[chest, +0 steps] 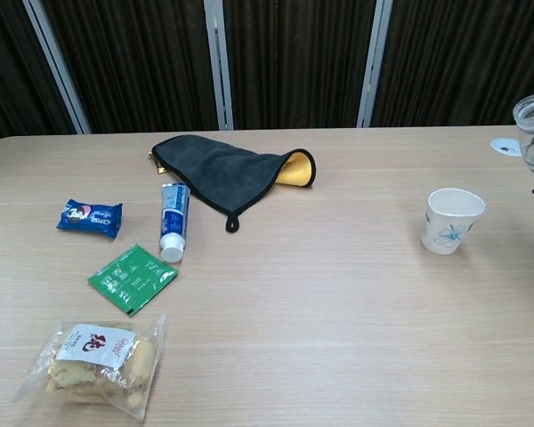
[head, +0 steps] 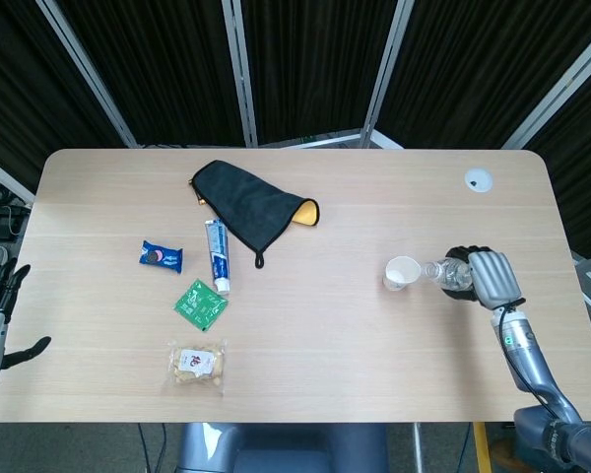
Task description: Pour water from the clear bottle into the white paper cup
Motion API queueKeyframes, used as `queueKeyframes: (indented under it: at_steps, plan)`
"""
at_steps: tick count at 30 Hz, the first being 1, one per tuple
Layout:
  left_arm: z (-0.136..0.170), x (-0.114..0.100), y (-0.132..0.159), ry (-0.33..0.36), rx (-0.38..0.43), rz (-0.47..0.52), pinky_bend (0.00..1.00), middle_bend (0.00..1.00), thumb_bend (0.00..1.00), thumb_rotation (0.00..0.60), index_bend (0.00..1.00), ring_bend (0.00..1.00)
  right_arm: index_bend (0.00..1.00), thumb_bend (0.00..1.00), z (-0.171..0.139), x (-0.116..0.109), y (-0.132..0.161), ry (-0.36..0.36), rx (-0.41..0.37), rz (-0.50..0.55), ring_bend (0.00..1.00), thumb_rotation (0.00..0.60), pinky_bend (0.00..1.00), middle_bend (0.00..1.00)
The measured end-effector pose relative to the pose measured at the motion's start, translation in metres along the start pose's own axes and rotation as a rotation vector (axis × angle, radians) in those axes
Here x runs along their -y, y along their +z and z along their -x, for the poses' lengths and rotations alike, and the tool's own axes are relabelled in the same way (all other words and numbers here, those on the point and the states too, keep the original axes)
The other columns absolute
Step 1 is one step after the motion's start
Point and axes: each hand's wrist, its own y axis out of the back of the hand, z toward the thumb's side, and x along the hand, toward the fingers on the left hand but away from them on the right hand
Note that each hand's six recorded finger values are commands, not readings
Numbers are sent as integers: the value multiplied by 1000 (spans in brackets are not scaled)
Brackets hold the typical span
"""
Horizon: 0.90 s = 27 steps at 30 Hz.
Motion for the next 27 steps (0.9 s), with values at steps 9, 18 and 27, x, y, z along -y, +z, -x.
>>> queueKeyframes:
  at_steps: [9, 18, 27]
  plan:
    - [-2, 2, -4, -8, -16, -5, 0, 0, 5, 600, 0, 0, 506, 656, 25, 12, -1, -8, 17, -198, 570, 600, 442, 619]
    - [-5, 6, -6, -21, -25, -8, 0, 0, 5, 600, 0, 0, 511, 657, 35, 19, -17, 6, 97, -229, 573, 600, 445, 622]
    - [-8, 8, -6, -27, -28, -10, 0, 0, 4, 600, 0, 0, 512, 658, 37, 18, -28, 5, 106, -333, 576, 600, 447, 626]
